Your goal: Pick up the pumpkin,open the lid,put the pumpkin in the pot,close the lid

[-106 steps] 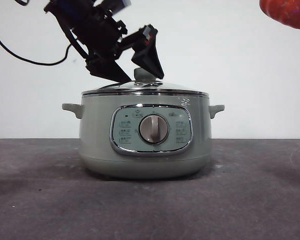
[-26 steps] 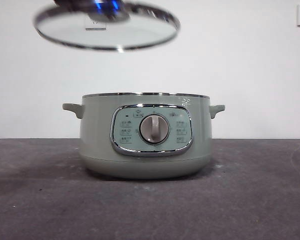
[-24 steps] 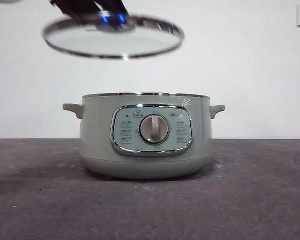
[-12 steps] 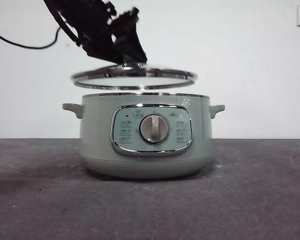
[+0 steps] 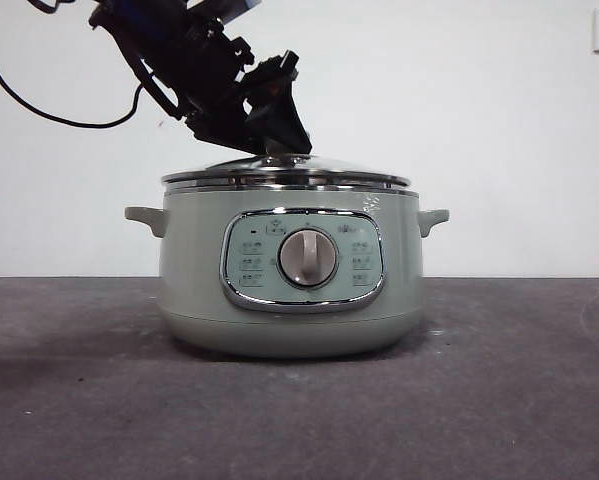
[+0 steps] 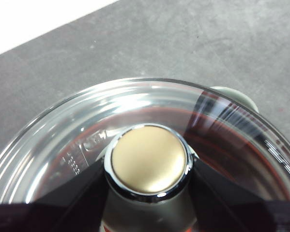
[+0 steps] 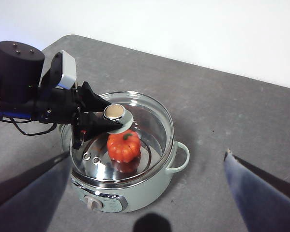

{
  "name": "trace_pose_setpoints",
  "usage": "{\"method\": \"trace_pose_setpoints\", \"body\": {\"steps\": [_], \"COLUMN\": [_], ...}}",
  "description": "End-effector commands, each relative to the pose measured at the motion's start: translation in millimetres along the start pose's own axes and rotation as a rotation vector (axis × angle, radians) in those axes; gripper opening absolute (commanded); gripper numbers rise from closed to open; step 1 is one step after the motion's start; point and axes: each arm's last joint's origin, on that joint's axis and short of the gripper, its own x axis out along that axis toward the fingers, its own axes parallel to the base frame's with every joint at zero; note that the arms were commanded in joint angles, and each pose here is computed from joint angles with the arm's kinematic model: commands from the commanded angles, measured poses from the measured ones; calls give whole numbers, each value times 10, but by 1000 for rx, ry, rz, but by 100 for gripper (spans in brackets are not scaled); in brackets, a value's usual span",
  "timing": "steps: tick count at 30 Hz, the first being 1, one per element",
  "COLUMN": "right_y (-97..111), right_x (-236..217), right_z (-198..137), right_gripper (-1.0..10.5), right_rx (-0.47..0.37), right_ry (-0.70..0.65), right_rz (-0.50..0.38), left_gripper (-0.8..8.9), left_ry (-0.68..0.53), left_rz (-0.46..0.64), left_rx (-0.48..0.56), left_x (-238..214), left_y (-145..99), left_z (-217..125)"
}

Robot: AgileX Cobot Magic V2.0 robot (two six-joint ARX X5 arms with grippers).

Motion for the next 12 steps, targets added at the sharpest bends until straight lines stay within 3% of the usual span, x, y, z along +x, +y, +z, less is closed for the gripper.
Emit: {"method": "trace_pose_setpoints", "body": {"steps": [1,12], "right_y": [1,-8], "right_x": [-1,-1], "right_z": [4,4], "right_gripper": [692,692], "right_rx": [5,-13], "right_ry": [-4,-4], "right_rz": [-4,-35], "left_gripper": [-9,-9], "left_ry": [-21,26], "left_rz": [-13,-37], "left_rx": [12,9], "left_x": [45,75], "left_y": [-40,-116], "left_z": [21,-24]}}
